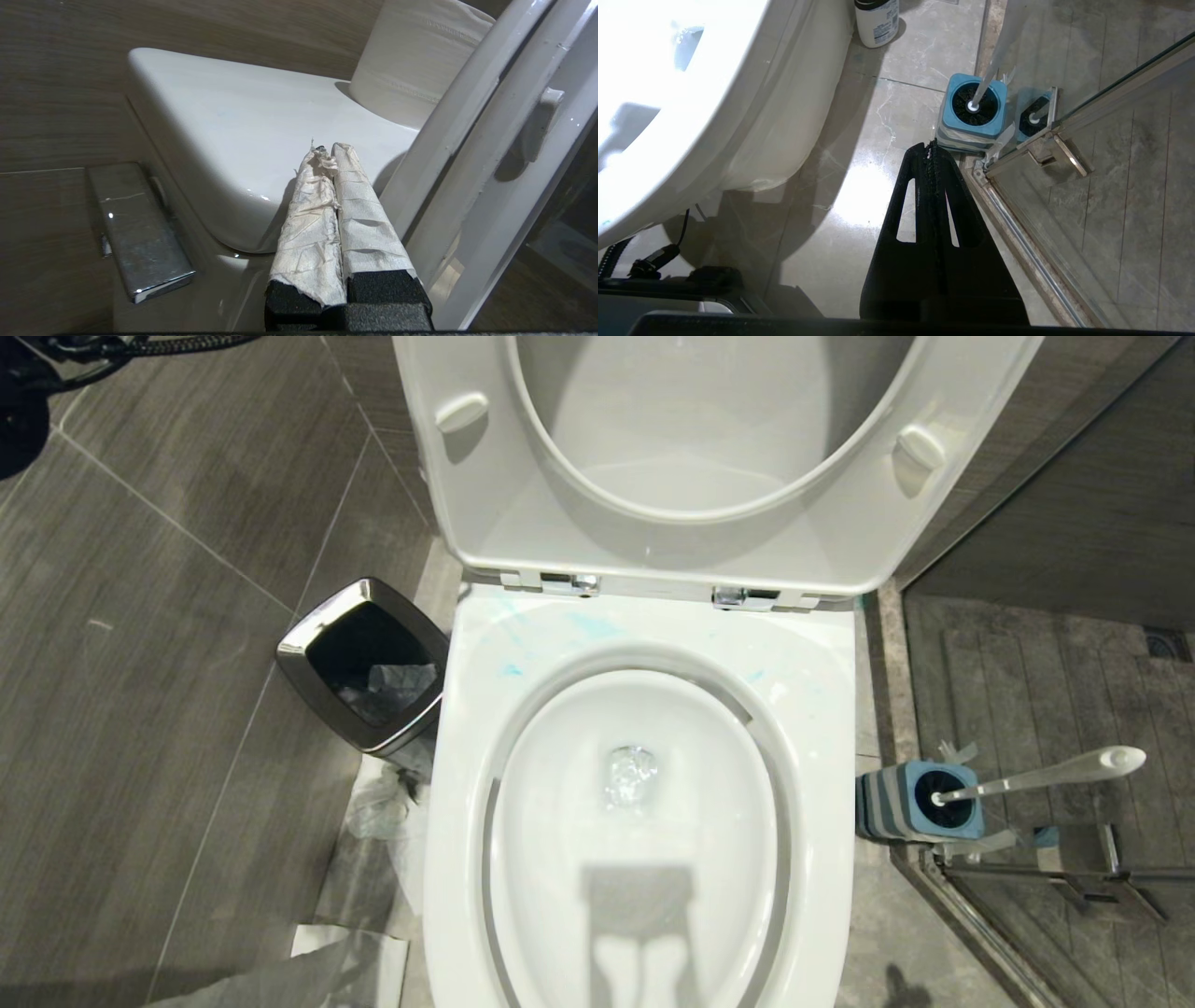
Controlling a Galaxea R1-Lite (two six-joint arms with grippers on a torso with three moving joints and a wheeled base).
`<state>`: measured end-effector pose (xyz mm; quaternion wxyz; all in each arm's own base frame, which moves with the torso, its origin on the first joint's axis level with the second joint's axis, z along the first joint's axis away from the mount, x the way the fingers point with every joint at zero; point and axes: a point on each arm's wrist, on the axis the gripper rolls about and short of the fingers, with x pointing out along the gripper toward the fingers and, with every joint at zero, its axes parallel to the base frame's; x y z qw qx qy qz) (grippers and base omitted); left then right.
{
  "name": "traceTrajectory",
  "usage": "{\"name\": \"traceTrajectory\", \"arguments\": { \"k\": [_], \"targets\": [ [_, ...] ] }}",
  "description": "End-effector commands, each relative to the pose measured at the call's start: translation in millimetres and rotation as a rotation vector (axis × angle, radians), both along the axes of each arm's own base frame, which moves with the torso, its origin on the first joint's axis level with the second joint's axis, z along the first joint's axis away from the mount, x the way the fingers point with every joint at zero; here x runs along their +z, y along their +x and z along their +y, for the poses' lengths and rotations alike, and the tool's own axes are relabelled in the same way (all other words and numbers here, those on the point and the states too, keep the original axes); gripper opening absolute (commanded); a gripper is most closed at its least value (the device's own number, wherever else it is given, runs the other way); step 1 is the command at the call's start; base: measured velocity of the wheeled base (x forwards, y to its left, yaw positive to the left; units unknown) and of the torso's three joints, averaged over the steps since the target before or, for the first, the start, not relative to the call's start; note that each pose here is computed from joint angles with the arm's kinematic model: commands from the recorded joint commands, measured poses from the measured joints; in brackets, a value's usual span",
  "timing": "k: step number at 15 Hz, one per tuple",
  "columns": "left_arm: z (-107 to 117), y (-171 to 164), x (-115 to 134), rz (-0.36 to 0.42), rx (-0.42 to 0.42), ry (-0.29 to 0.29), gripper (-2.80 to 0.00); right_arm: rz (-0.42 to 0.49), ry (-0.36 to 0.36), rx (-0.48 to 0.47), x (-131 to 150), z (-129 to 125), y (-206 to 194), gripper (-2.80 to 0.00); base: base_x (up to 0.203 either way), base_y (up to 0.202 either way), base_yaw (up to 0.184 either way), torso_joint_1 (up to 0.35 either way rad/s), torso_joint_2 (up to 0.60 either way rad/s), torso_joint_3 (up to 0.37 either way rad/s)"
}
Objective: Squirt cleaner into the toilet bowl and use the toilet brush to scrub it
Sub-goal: Close the toilet lid
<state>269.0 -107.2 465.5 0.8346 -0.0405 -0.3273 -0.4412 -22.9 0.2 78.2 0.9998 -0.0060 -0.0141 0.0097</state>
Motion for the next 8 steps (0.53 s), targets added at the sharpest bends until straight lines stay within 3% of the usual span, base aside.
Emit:
{"name": "traceTrajectory", "arguments": {
  "k": [1,6,8],
  "targets": [
    [-5,2,-3,0.007,-0.017,0.005,-2.80,0.011,-0.001,0.002,-3,0,1,-2.80,0.000,0.000,0.000,0.000,0.00,0.000],
    [-12,-6,0,0.025,-0.060,0.004,-2.80,0.011,-0.001,0.002,-3,0,1,-2.80,0.000,0.000,0.000,0.000,0.00,0.000],
    [-9,-24,8,0.091,-0.113,-0.013,-2.80,0.011,0.000,0.001,-3,0,1,-2.80,0.000,0.000,0.000,0.000,0.00,0.000]
  ]
}}
